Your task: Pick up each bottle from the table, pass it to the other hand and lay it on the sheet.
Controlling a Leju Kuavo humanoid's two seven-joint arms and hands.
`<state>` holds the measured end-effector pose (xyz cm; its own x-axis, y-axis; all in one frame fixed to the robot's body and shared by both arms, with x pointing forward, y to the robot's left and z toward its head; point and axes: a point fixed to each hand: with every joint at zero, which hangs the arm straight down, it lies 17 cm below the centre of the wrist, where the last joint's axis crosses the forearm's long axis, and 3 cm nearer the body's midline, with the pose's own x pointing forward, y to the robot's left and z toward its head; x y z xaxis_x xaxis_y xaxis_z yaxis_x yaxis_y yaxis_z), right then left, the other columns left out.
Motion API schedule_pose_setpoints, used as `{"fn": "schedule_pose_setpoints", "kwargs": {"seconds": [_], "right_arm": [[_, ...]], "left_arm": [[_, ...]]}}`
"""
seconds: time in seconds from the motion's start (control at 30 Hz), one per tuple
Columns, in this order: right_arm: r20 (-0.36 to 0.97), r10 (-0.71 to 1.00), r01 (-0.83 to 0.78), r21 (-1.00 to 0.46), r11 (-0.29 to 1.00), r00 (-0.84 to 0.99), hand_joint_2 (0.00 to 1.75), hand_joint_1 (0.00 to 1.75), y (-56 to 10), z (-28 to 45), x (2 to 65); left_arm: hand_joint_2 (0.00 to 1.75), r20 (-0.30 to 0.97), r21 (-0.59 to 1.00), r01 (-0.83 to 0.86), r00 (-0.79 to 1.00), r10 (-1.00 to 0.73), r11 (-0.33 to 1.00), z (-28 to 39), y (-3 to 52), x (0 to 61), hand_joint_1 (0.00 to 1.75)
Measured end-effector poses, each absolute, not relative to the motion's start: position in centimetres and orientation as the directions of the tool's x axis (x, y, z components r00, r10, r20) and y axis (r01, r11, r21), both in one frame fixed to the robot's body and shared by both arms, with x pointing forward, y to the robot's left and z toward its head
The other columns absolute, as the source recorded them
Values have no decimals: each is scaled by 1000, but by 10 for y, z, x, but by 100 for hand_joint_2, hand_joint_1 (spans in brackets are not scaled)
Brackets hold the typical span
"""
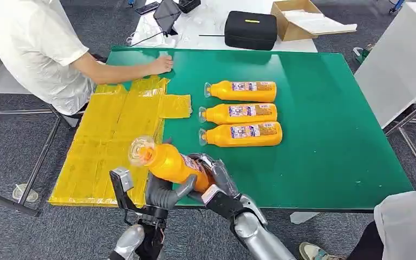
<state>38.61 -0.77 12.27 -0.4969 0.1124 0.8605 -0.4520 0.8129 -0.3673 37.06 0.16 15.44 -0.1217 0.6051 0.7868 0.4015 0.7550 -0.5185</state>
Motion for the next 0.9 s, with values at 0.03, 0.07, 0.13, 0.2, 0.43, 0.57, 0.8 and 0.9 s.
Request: {"fn": "schedule_pose_setpoints", "kwargs": {"seconds": [0.03, 0.07, 0.13, 0.2, 0.43, 0.57, 0.8, 0.9], "right_arm": [[862, 106, -457, -363, 812, -496, 175, 175, -7, 125, 387], [864, 98, -463, -357, 811, -495, 175, 175, -6, 127, 388], [864, 90, -469, -352, 810, -495, 175, 175, -4, 129, 388], [865, 87, -471, -350, 810, -494, 175, 154, -4, 130, 388], [873, 54, -498, -326, 803, -485, 175, 0, 3, 132, 383], [875, 42, -503, -316, 805, -483, 175, 0, 6, 133, 379], [779, 171, -338, -444, 830, -604, 0, 0, -3, 142, 378], [693, 261, -199, -508, 838, -672, 0, 0, -13, 150, 371]], "left_arm": [[175, 780, -529, 404, -116, 615, 746, 157, 1, 372, 171], [175, 772, -537, 407, -115, 625, 739, 159, 1, 373, 175], [175, 765, -545, 407, -116, 633, 733, 160, 3, 374, 175], [175, 756, -550, 411, -124, 642, 727, 164, 5, 375, 175], [175, 735, -551, 415, -170, 657, 724, 178, 16, 377, 175], [175, 739, -532, 414, -199, 644, 739, 185, 19, 378, 175], [175, 809, -446, 318, -256, 529, 837, 177, 30, 388, 175], [175, 849, -382, 229, -295, 438, 895, 170, 44, 394, 175]]}}
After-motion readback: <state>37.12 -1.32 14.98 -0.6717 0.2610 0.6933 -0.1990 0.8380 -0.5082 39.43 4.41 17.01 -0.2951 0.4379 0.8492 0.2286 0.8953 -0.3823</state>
